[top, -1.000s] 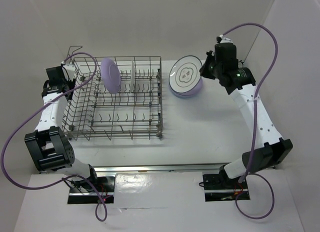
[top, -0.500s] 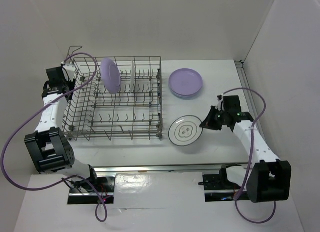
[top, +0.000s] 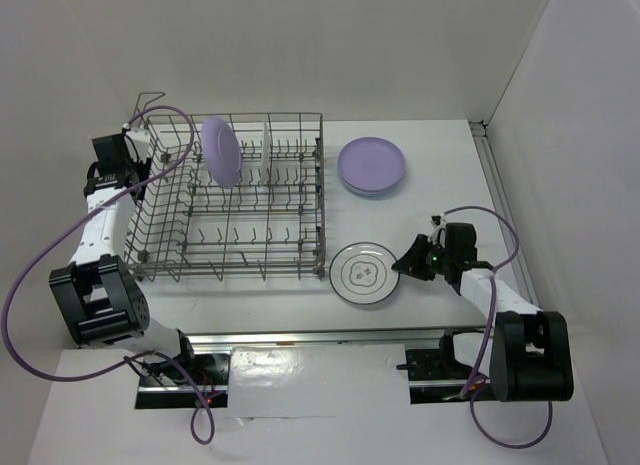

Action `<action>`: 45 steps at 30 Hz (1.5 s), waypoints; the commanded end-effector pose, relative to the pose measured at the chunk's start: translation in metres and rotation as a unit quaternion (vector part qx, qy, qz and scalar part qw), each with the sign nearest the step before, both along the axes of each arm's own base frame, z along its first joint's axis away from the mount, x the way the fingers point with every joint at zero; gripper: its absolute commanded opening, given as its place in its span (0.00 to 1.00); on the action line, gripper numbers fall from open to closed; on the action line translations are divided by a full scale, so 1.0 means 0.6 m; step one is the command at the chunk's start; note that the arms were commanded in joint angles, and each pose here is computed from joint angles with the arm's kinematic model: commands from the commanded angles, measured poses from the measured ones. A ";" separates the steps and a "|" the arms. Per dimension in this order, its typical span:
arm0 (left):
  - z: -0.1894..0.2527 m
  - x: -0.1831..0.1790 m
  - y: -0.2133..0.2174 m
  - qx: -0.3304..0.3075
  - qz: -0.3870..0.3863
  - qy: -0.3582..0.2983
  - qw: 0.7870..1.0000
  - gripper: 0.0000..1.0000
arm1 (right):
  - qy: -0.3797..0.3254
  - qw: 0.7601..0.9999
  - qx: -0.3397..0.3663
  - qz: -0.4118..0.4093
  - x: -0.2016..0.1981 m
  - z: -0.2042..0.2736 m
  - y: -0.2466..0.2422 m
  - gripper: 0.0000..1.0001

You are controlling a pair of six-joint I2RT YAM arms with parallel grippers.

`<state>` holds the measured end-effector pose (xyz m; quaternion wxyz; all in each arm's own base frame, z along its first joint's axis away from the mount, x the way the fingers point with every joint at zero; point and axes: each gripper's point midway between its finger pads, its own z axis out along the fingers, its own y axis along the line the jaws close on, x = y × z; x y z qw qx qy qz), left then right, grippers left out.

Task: Unload the plates from the dish rack

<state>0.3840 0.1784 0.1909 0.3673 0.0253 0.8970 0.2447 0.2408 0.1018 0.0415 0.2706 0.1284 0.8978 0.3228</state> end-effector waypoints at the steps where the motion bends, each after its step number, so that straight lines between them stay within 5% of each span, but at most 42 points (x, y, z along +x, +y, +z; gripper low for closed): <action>1: -0.045 -0.033 -0.030 -0.048 -0.007 0.049 0.998 0.57 | -0.041 0.998 -0.040 -0.025 0.034 0.006 -0.025 0.39; 5: -0.047 -0.037 -0.031 -0.048 -0.007 0.050 0.998 0.57 | -0.011 0.992 -0.089 -0.094 0.038 0.043 -0.066 0.70; 8: -0.047 -0.037 -0.032 -0.048 -0.007 0.050 0.998 0.57 | -0.036 0.973 -0.127 -0.188 0.071 0.151 -0.115 0.89; 10: -0.050 -0.037 -0.032 -0.048 -0.007 0.050 0.998 0.57 | -0.119 0.960 -0.138 -0.211 0.114 0.272 -0.122 1.00; 13: -0.051 -0.037 -0.032 -0.048 -0.007 0.050 0.998 0.57 | -0.212 0.953 -0.164 -0.138 0.186 0.393 -0.037 1.00; 18: -0.044 -0.035 -0.028 -0.044 -0.004 0.047 0.998 0.57 | -0.218 0.929 -0.300 -0.027 0.259 0.434 0.202 1.00; 25: -0.050 -0.038 -0.029 -0.045 -0.004 0.051 0.998 0.57 | -0.278 0.932 -0.211 0.102 0.367 0.414 0.483 1.00; 28: -0.050 -0.042 -0.030 -0.045 -0.004 0.051 0.998 0.57 | -0.318 0.926 -0.184 0.091 0.393 0.436 0.520 1.00; 37: -0.070 -0.040 -0.033 -0.055 -0.004 0.060 0.997 0.57 | -0.291 0.930 -0.217 0.058 0.445 0.289 0.538 0.98; 44: -0.074 -0.036 -0.032 -0.057 -0.001 0.057 0.997 0.57 | -0.320 0.927 -0.186 0.061 0.463 0.264 0.598 0.73; 45: -0.073 -0.037 -0.029 -0.051 0.000 0.060 0.997 0.57 | -0.318 0.928 -0.185 0.053 0.466 0.261 0.598 0.62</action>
